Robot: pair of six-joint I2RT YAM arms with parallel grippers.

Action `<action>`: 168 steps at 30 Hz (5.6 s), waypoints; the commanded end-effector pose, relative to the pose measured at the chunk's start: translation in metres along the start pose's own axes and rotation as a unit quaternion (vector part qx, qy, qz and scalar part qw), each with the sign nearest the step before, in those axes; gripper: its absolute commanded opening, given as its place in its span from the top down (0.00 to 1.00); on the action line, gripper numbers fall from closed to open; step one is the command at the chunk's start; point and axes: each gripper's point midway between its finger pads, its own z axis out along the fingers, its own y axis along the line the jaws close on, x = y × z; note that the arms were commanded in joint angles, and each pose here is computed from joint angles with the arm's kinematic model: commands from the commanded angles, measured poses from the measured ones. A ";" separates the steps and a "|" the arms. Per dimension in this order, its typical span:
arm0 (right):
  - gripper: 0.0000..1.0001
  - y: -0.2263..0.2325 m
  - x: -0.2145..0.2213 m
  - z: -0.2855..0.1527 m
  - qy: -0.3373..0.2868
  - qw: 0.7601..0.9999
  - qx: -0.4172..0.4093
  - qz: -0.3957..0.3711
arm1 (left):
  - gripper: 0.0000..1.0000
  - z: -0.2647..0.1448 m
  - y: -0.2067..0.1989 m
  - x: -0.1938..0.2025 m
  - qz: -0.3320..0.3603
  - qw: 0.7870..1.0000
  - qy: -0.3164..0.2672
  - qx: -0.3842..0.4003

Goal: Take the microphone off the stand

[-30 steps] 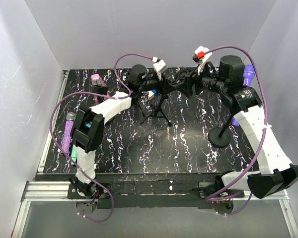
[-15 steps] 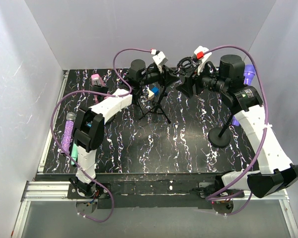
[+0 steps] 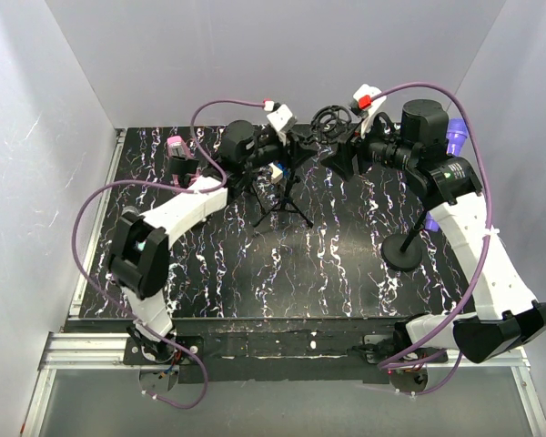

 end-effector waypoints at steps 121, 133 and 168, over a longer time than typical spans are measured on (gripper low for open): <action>0.26 -0.128 0.065 -0.193 0.108 0.867 0.444 0.197 | 0.02 -0.073 -0.041 -0.034 -0.063 0.990 0.124 -0.026; 0.37 -0.117 0.082 -0.171 0.128 0.883 0.388 0.230 | 0.02 -0.073 -0.024 -0.031 -0.054 0.987 0.132 -0.069; 0.92 -0.068 -0.012 -0.072 0.043 0.901 0.318 0.292 | 0.02 -0.065 -0.009 -0.053 0.012 0.991 0.108 -0.079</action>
